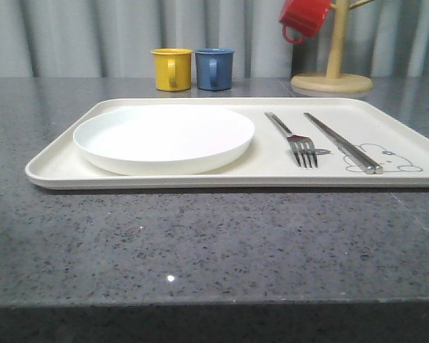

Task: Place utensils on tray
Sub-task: 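Grasp the steel spoon with the right gripper, then lay the spoon on the tray beside the chopsticks and release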

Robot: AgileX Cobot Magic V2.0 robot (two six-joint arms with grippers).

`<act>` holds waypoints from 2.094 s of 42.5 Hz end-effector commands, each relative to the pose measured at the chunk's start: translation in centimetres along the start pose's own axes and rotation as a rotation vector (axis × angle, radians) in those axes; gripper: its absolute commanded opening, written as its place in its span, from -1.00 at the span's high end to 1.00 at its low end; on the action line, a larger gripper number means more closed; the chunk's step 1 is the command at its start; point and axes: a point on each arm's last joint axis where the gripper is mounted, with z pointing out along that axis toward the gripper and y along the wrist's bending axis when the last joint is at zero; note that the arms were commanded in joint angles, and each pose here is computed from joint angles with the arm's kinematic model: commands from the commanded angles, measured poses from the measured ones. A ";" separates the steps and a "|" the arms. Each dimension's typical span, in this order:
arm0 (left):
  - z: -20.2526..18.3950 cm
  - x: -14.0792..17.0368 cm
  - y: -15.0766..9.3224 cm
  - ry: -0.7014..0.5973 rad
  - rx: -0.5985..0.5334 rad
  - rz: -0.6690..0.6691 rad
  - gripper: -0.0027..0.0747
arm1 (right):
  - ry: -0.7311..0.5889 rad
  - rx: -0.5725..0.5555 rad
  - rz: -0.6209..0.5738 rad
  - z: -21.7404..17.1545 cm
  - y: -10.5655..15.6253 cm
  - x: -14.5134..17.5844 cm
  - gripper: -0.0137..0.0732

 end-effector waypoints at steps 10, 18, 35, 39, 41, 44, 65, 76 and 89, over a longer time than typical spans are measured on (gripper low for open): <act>-0.6 -1.3 0.0 -0.099 0.008 -0.009 -0.31 | -0.077 -0.024 -0.015 -1.5 0.1 -0.6 0.08; -0.6 -1.3 0.0 -0.099 0.008 -0.009 -0.31 | -0.079 -0.023 -0.015 -1.5 0.1 -0.6 0.62; -0.6 -1.3 0.0 -0.099 0.008 -0.009 -0.31 | -0.190 -0.195 -0.134 -6.3 6.4 0.9 0.84; -0.6 -1.3 0.0 -0.099 0.008 -0.009 -0.31 | -0.180 -0.273 -0.197 -7.2 9.6 1.9 0.84; -0.6 -1.3 0.0 -0.099 0.008 -0.009 -0.31 | -0.160 -0.317 -0.232 -7.3 11.4 2.4 0.84; -0.6 -1.3 0.0 -0.099 0.008 -0.009 -0.31 | -0.139 -0.358 -0.265 -7.1 13.2 2.8 0.84; -0.6 -1.3 0.0 -0.099 0.008 -0.009 -0.31 | -0.063 -0.346 -0.173 -3.1 15.5 1.9 0.83; -0.6 -1.3 0.0 -0.099 0.008 -0.009 -0.31 | -0.049 -0.319 -0.186 -2.9 15.3 2.0 0.30; -0.6 -1.3 0.0 -0.099 0.008 -0.009 -0.31 | -0.102 -0.324 -0.185 -3.1 15.4 1.5 -0.12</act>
